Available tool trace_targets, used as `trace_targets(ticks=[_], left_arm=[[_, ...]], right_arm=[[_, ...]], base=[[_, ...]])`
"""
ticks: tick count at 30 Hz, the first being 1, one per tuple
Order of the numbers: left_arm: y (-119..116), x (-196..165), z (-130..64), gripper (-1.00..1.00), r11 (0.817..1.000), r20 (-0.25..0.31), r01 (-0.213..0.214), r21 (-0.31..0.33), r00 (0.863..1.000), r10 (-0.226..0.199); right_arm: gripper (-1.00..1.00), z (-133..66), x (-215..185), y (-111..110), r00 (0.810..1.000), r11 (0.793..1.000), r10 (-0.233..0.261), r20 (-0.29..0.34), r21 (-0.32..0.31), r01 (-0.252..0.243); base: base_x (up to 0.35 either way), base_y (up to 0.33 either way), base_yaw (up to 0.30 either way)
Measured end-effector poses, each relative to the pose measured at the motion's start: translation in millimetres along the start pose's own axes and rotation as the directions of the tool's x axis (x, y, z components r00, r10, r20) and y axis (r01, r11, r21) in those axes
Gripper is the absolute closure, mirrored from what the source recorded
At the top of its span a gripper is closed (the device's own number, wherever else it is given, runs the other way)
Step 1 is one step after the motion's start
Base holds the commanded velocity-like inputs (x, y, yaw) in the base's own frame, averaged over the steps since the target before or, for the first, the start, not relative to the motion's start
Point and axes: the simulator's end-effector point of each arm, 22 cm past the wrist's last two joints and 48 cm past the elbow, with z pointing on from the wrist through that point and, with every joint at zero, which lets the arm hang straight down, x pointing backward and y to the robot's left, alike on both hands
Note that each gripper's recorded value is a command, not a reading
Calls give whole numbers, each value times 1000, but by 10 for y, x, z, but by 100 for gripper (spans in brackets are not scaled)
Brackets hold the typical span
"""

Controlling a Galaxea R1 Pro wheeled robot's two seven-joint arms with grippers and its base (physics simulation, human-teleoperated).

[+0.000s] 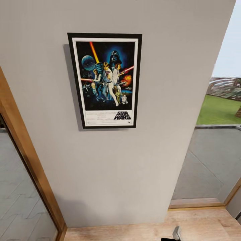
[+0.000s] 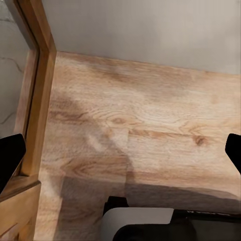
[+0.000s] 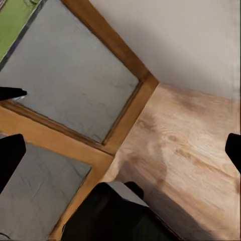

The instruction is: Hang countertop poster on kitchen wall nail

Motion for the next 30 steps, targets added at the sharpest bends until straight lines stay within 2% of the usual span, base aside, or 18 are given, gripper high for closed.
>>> trace_targets(ticks=[1,5,8,9,11,12,14,15,17,19,22,23,24,25,27,28,29,30], left_arm=[[-2,-4,0,-100,1000,1,0,0,1000,0],[-10,-25,0,-100,1000,7,0,1,1000,0],[-12,-42,-1,-100,1000,11,0,1,1000,0],[-14,-45,-1,-100,1000,12,0,0,1000,0],[-20,-53,-1,-100,1000,14,0,1,1000,0],[-26,-56,0,-100,1000,16,0,2,1000,0],[-31,-67,-1,-100,1000,19,0,2,1000,0],[-34,-71,-1,-100,1000,20,-1,3,1000,1],[-37,-82,-1,-100,1000,23,-2,3,1000,1],[-41,-92,-2,-100,1000,25,-2,4,1000,2],[-42,-107,-4,-100,1000,29,-2,5,1000,2],[-42,-109,-4,-100,1000,30,-2,5,1000,2],[-43,-111,-4,-100,1000,30,-2,5,1000,2],[-40,-112,-5,-100,1000,31,-1,4,1000,1],[-39,-115,-5,-100,1000,31,-1,3,1000,1],[-38,-115,-5,-100,1000,32,-1,3,1000,1],[-37,-115,-5,-100,1000,32,-1,3,999,1],[-36,-119,-6,-100,1000,33,-2,3,999,2]], right_arm=[[-100,-19,99,-79,1000,999,21,-11,36,-21],[-100,-66,271,-228,998,993,60,-29,107,-56],[-100,-116,422,-362,995,981,93,-43,175,-84],[-100,-160,565,-478,991,966,123,-56,237,-106],[-100,-199,691,-579,987,947,149,-64,297,-124],[-100,-230,813,-661,983,927,170,-71,349,-135],[-100,-257,904,-728,980,909,184,-75,393,-140],[-100,-279,1011,-795,977,885,199,-81,443,-144],[-100,-300,1086,-858,974,860,211,-82,489,-145],[-100,-383,1213,-1008,970,800,229,-86,584,-137],[-100,-444,1297,-1103,966,748,243,-87,651,-130],[-100,-478,1359,-1152,963,712,253,-88,692,-124],[-100,-499,1387,-1178,962,691,258,-88,713,-120],[-100,-535,1437,-1218,960,654,266,-89,748,-112],[-100,-562,1481,-1244,957,620,274,-90,777,-105],[-100,-588,1514,-1262,956,596,280,-92,797,-98],[-100,-599,1529,-1268,955,586,283,-92,804,-96],[-100,-681,1681,-1261,945,554,310,-105,828,-90]], base=[[0,0,0],[0,0,0],[0,0,0],[0,0,0],[0,0,0],[0,0,0],[0,0,0],[0,0,0],[0,0,0],[0,0,0],[0,0,0],[0,0,0],[0,0,0],[0,0,0],[0,0,0],[0,0,0],[0,0,0],[0,0,0]])
